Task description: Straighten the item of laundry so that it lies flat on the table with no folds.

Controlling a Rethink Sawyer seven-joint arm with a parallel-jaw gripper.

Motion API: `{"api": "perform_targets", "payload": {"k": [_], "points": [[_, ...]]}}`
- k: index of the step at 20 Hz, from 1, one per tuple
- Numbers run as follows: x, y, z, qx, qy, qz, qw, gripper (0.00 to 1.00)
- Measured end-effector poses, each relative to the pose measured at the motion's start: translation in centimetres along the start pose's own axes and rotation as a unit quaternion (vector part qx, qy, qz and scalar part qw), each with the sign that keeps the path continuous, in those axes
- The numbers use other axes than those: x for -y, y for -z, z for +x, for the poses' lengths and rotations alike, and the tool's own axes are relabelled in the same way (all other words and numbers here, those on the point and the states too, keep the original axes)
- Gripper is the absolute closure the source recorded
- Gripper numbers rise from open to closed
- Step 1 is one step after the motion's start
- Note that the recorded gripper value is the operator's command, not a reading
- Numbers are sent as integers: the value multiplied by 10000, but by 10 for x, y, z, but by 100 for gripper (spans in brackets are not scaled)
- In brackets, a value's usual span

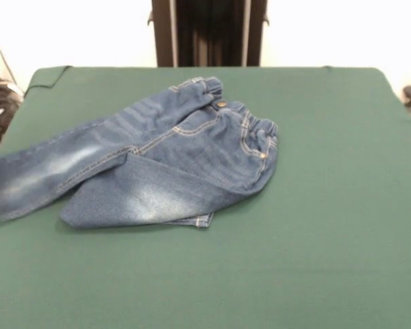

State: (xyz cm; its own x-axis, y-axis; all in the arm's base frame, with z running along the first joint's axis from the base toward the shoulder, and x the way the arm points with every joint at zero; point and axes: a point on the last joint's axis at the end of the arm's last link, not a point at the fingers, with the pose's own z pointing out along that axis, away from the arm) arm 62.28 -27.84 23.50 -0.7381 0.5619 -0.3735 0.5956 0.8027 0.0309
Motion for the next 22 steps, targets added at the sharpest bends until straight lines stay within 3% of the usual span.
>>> {"api": "perform_targets", "payload": {"k": [10,22], "points": [[-18,8,3,13,151,-9,9999,0],[-113,19,58,-131,804,28,9967,0]]}}
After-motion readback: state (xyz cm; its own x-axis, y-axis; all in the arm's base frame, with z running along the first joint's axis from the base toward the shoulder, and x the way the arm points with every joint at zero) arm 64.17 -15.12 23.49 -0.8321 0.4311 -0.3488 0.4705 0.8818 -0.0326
